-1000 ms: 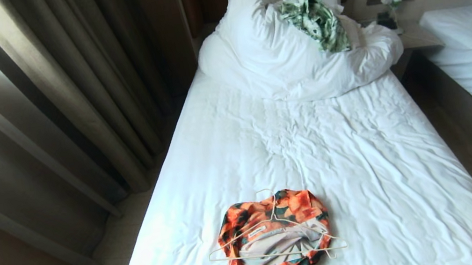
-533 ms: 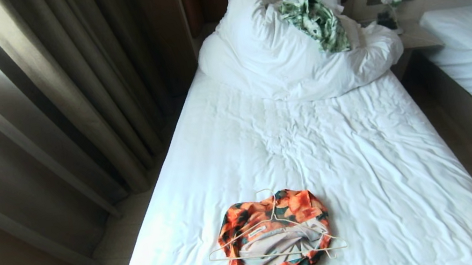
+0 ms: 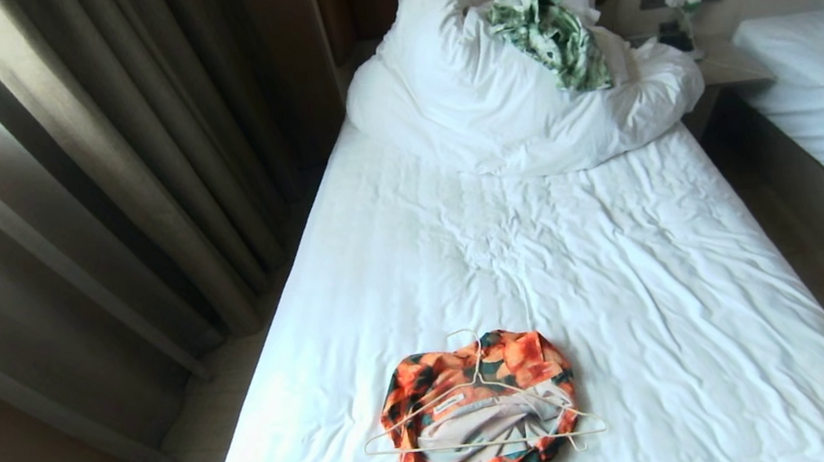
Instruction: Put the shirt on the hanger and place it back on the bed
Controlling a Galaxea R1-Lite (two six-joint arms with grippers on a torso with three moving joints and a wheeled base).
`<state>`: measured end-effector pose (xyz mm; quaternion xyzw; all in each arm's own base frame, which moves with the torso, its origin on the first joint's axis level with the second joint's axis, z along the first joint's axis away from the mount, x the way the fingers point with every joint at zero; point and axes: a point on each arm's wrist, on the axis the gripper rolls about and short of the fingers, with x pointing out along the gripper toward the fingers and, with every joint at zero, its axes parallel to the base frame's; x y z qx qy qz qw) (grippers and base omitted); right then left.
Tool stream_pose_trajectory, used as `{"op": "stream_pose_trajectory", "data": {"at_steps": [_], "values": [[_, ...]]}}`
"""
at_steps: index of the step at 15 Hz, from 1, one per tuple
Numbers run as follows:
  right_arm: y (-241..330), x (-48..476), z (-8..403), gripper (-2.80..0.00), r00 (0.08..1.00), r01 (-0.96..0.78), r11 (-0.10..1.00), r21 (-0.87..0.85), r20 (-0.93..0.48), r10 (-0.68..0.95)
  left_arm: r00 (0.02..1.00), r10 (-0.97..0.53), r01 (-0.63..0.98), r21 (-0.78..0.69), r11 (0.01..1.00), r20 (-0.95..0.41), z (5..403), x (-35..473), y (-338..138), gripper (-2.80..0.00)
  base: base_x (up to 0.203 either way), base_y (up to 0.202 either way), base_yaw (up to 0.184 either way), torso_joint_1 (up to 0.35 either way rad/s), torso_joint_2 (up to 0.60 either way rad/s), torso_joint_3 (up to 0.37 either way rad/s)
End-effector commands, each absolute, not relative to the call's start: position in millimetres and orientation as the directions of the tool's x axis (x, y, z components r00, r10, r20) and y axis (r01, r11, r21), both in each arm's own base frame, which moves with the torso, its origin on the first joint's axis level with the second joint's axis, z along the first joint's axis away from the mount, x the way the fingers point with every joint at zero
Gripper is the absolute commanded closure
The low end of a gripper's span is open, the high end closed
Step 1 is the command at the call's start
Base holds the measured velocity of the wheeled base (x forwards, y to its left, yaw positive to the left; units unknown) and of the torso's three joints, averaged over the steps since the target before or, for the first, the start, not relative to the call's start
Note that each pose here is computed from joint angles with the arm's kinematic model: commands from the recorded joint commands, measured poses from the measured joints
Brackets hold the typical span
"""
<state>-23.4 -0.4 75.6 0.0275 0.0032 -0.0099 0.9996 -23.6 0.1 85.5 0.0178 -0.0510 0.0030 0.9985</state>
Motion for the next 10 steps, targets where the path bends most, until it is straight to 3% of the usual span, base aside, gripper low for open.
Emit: {"op": "stream_pose_trajectory", "data": {"at_steps": [1,10], "values": [[-0.4,-23.3,75.4,0.00,1.000,0.020,0.998,0.055,-0.009,-0.020,0.998,0.005,-0.007,0.035,0.999,0.060,74.5,-20.1,0.1,0.00,0.000,0.000,0.000,0.000,0.00,0.000],[-0.4,-23.3,75.1,0.00,1.000,0.020,0.998,0.055,-0.009,-0.020,0.998,0.005,-0.007,0.035,0.999,0.060,74.5,-20.1,0.1,0.00,0.000,0.000,0.000,0.000,0.00,0.000]]}}
